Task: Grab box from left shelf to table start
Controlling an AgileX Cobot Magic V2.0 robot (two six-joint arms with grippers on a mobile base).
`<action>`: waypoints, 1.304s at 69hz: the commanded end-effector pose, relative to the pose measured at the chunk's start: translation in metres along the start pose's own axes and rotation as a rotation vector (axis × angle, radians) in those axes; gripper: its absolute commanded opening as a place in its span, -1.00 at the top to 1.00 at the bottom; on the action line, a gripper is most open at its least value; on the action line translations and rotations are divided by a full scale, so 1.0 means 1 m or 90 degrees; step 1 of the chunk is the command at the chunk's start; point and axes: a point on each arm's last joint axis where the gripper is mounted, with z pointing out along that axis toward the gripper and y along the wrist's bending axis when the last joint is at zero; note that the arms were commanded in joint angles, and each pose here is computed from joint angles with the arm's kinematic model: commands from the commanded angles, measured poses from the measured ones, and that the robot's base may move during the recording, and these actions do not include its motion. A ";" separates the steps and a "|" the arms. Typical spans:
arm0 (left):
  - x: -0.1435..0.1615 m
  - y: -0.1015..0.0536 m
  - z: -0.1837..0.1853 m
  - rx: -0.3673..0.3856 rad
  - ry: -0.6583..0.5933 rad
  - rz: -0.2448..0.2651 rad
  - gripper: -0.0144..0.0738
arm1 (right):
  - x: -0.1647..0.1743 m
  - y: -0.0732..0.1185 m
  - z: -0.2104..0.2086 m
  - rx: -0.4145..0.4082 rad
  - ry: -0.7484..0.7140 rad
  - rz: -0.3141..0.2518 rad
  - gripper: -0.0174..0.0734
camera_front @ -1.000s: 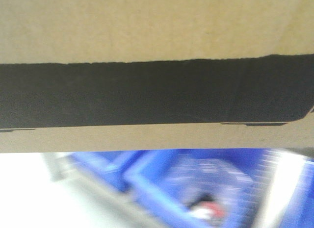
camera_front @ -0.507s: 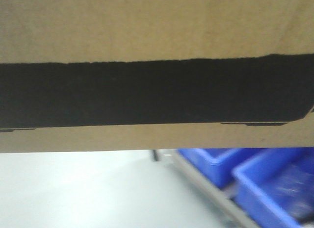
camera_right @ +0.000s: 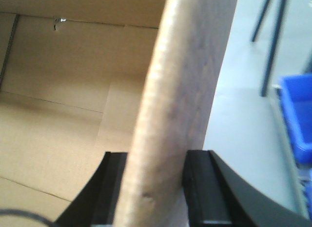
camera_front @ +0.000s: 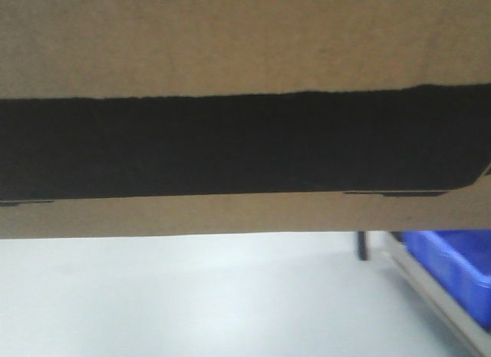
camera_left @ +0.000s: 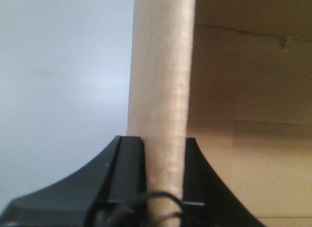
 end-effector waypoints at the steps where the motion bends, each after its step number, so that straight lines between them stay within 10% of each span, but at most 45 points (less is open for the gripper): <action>1: -0.026 -0.008 -0.011 0.052 -0.145 -0.042 0.91 | -0.016 0.003 -0.008 -0.013 -0.085 -0.016 0.46; 90: -0.026 -0.008 -0.011 0.052 -0.145 -0.042 0.91 | -0.016 0.003 -0.008 -0.013 -0.084 -0.016 0.46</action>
